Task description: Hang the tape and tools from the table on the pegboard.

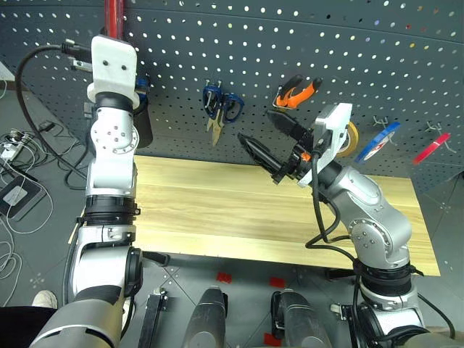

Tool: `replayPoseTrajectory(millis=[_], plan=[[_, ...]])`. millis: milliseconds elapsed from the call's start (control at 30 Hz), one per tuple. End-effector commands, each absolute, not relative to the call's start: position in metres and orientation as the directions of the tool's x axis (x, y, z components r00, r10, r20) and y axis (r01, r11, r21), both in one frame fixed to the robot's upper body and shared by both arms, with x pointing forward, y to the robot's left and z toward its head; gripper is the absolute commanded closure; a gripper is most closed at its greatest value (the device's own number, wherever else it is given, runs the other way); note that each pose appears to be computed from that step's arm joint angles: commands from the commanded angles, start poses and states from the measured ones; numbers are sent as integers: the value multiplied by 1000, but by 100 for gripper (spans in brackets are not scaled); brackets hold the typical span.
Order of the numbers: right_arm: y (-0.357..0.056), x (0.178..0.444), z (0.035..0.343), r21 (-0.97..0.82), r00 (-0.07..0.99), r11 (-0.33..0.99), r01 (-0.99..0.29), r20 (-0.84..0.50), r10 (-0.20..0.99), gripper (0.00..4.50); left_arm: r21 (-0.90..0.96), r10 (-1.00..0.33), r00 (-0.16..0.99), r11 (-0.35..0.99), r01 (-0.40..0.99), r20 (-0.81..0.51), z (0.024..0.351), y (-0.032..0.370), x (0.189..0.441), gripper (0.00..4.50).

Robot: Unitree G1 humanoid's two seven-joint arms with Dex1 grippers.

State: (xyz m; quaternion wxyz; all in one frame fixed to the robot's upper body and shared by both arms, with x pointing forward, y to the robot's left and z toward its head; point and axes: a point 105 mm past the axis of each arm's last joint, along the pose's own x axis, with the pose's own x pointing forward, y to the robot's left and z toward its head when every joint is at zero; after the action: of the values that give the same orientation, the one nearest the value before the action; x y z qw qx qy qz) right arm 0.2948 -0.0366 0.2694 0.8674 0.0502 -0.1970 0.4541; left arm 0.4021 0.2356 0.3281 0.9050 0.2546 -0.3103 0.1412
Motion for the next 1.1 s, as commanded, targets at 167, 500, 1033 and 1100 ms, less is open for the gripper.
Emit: replayPoseTrajectory(millis=[167, 500, 1033, 1100], plan=[[-35, 282, 296, -131, 457, 568, -813, 463, 760, 0, 345, 100, 722, 828, -443, 685, 346, 237, 390, 361], [-37, 284, 287, -139, 473, 578, -804, 439, 764, 0, 353, 97, 733, 829, -434, 674, 342, 236, 390, 262], [-38, 289, 276, -136, 490, 584, -800, 414, 767, 0, 352, 106, 734, 825, -442, 671, 344, 239, 387, 3], [-38, 288, 276, -137, 491, 586, -799, 414, 766, 0, 351, 109, 739, 828, -437, 665, 343, 239, 388, 3]])
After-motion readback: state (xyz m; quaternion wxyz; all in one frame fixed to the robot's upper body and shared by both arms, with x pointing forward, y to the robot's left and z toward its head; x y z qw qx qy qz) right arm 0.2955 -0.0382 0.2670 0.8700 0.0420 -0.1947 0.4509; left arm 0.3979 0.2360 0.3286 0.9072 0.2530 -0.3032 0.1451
